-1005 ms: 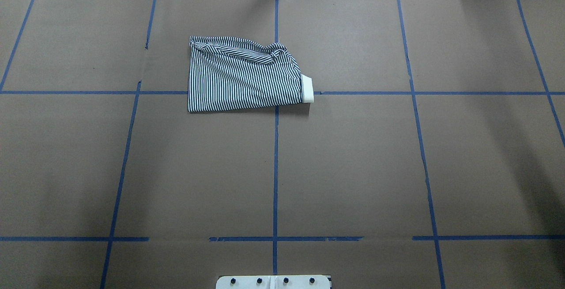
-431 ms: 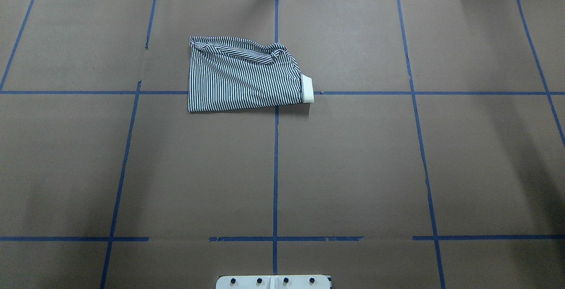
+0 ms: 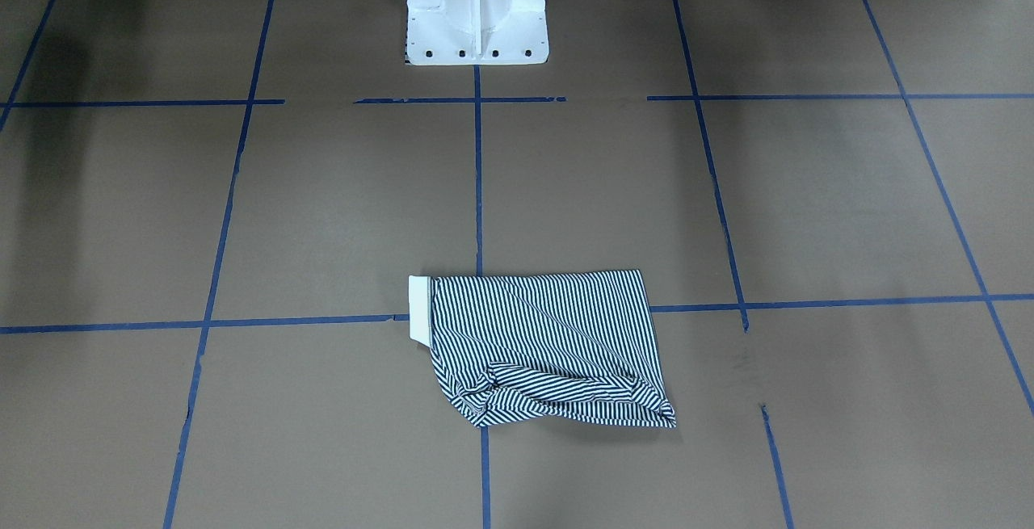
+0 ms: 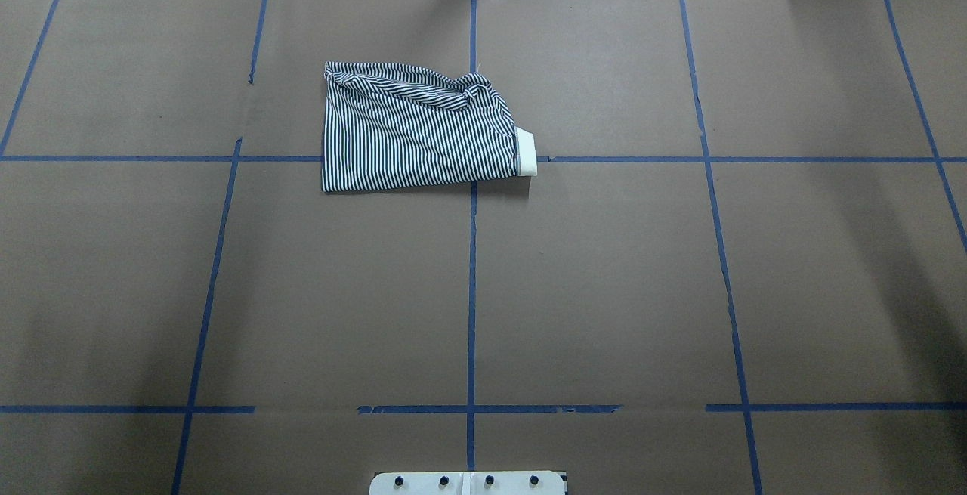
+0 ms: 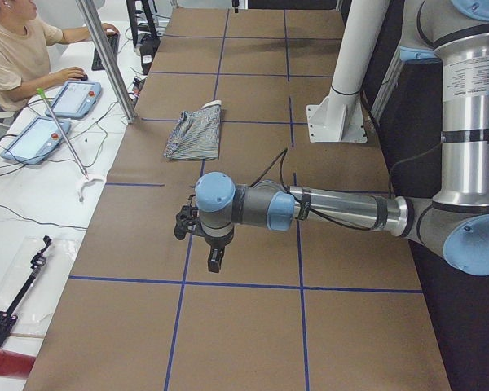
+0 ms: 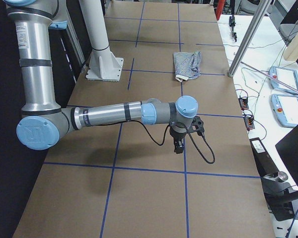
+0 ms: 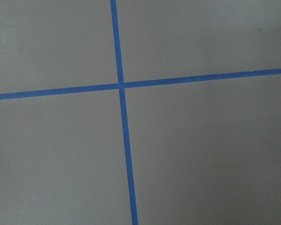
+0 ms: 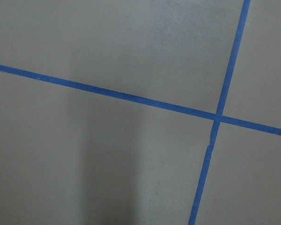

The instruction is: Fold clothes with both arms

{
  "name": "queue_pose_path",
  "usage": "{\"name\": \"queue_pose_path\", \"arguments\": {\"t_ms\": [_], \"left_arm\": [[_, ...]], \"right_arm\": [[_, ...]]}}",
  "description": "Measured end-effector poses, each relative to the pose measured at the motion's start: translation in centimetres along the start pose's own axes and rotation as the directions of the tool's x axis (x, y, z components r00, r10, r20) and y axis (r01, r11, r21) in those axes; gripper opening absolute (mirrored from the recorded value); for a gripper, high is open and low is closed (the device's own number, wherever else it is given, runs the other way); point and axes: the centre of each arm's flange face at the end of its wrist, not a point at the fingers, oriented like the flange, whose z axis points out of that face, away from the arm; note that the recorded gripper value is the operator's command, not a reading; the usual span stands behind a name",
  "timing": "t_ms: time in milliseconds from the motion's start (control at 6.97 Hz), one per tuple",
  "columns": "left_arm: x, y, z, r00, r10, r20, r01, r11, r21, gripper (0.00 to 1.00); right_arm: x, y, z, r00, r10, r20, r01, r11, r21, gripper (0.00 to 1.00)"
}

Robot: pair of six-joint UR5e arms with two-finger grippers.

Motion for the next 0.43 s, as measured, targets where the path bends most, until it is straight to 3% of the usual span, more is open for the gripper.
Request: {"name": "queue_pose_path", "arguments": {"t_ms": [431], "left_arm": [[-1.39,-0.06,1.29,1.000,0.012,-0.002,-0.012,1.000,-0.004,1.00]], "right_arm": [[0.14,0.41,0.03,1.000,0.002,-0.003,-0.002,1.000,-0.001,1.00]]}}
